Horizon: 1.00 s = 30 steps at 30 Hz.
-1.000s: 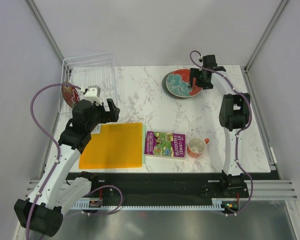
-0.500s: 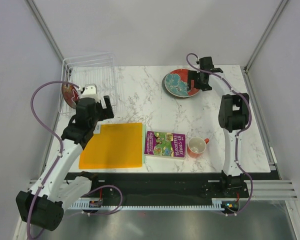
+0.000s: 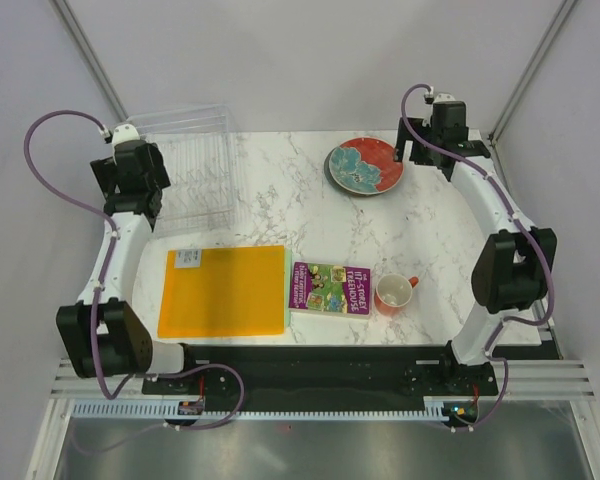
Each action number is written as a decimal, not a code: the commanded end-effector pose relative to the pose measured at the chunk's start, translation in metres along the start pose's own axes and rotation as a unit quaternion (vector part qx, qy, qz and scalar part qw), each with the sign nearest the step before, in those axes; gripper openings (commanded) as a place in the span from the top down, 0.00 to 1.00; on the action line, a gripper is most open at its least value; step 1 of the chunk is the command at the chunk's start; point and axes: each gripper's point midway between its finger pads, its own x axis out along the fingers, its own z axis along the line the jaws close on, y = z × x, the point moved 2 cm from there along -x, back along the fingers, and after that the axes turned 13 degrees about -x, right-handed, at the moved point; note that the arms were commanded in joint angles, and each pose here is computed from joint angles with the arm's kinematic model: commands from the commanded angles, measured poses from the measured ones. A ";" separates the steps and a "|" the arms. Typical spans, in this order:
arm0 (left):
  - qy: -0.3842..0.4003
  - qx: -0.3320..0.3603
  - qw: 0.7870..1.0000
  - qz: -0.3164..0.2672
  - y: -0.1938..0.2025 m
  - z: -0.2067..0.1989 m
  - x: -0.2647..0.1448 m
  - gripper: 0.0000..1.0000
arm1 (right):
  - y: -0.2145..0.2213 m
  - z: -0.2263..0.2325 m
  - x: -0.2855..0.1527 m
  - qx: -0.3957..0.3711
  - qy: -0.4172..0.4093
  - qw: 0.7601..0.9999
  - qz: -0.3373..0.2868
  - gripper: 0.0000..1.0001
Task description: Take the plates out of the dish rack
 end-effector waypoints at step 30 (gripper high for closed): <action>0.038 -0.089 0.991 0.097 0.027 0.006 0.105 0.13 | 0.025 0.038 -0.002 0.009 -0.109 0.994 -0.016 0.02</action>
